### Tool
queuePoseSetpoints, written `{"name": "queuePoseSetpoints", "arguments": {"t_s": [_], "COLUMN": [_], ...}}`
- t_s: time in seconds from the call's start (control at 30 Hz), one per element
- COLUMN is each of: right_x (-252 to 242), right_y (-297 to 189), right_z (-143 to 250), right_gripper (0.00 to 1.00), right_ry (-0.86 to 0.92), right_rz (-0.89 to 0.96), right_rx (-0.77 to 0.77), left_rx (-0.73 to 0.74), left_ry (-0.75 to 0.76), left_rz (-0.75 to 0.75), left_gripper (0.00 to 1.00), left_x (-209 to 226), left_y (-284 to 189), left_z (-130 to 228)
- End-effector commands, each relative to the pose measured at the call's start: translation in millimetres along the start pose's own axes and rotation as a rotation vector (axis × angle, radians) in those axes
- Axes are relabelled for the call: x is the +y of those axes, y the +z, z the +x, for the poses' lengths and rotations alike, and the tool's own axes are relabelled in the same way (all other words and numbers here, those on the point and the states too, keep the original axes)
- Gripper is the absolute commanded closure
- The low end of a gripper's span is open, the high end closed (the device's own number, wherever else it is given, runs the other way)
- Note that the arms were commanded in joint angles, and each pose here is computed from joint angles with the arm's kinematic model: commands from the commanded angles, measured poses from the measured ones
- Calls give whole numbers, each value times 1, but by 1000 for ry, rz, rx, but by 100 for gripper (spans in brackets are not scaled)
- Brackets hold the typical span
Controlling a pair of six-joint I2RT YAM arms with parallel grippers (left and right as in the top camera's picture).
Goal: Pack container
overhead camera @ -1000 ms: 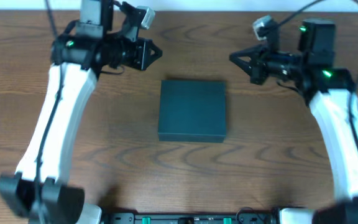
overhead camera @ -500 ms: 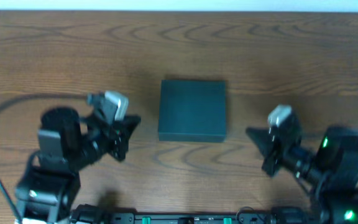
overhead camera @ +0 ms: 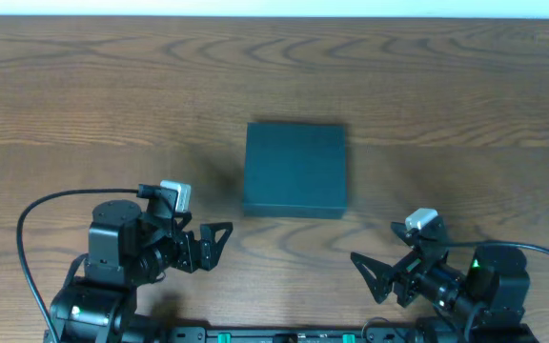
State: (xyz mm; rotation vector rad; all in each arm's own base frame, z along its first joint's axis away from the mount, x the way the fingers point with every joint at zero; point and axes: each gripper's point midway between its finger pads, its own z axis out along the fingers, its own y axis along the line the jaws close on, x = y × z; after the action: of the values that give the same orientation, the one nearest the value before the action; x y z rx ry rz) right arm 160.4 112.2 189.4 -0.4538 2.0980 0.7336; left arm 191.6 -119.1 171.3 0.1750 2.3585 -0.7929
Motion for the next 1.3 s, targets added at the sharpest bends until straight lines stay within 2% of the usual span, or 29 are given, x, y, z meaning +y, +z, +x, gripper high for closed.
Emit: {"name": "queuePoseSetpoints", "arguments": {"t_s": [0.0,0.27,0.33,0.43,0.53,0.77,0.97,1.27], "right_x": [0,0,0,0,0,0,0,0], "right_y": [0,0,0,0,0,0,0,0], "right_z": [2,2,2,2,2,2,2,2], "right_gripper": [1,1,1,1,1,1,1,1], "right_ry": [24,24,24,24,24,24,24,24], "right_rz": [-4,-4,-4,-4,-4,-4,-4,-4], "right_rx": [2,2,2,2,2,2,2,2], "left_rx": [15,7,-28,-163,-268,-388,-387,-401], "left_ry": [-24,-7,81,249,354,306,280,263], "left_rz": [-17,-5,-66,-191,-293,-462,-470,-467], "left_gripper": [4,5,5,5,5,5,5,5], "left_x": [3,-2,6,24,46,96,114,118], "left_y": [0,-4,-12,-26,-30,-24,-6,-2], "left_z": [4,7,6,-5,-5,3,22,21]}}
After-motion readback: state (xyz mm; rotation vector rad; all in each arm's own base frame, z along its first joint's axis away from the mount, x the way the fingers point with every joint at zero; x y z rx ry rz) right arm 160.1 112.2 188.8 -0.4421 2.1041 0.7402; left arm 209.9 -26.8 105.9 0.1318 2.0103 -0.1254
